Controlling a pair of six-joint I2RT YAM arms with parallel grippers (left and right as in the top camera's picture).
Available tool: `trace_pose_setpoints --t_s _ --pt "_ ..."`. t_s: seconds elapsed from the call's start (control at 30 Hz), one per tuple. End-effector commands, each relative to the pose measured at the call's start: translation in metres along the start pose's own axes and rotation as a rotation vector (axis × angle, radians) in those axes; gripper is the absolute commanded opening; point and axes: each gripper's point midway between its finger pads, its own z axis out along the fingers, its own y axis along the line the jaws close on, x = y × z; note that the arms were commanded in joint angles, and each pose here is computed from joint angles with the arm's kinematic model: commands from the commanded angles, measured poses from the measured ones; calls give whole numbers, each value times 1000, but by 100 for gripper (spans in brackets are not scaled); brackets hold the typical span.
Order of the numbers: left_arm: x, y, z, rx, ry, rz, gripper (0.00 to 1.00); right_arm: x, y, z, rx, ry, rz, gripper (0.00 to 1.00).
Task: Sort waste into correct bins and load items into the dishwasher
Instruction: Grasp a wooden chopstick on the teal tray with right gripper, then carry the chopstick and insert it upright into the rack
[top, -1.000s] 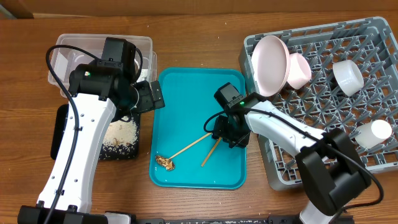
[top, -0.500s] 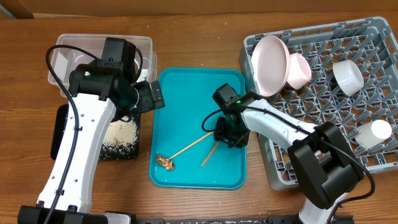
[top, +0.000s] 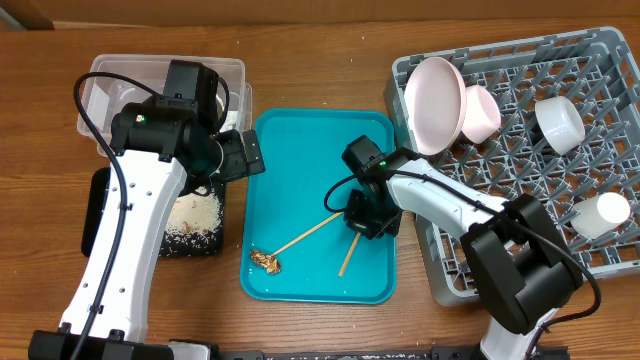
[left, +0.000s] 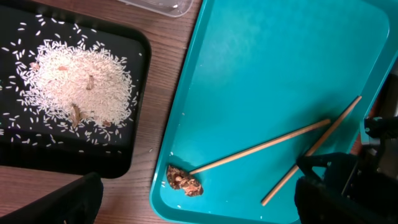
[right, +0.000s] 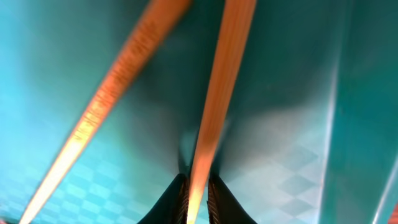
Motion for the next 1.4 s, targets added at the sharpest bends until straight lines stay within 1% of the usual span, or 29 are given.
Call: trace_pose_setpoints --t_s 0.0,0.13,0.2,0.4,0.57,0.73,0.97,1.07,1.2,1.37 --pt "-2 -1 -2 2 -10 -1 100 7 -21 21 96 42 27 15" --pt "-2 -1 -2 2 -9 0 100 12 -25 21 111 66 25 13" --pt "-2 -1 -2 2 -9 0 100 14 -25 20 111 75 18 5" --pt "-1 -1 -2 1 -7 0 100 15 -24 17 108 79 4 4" --pt "-1 0 -2 0 -6 0 100 11 -15 -3 82 45 -83 4" --pt "0 0 -2 -1 -3 -1 100 6 -18 -40 85 -54 -137 4" --pt "-1 0 -2 0 -6 0 100 18 -14 -100 10 -177 -443 4" --pt "0 0 -2 -1 -4 -1 100 22 -22 -117 25 -217 -512 4" --pt "0 0 -2 -2 -2 -1 100 10 -59 -145 174 -339 -476 4" --pt "0 0 -2 -3 -1 -1 100 -4 -99 -175 258 -427 -395 4"
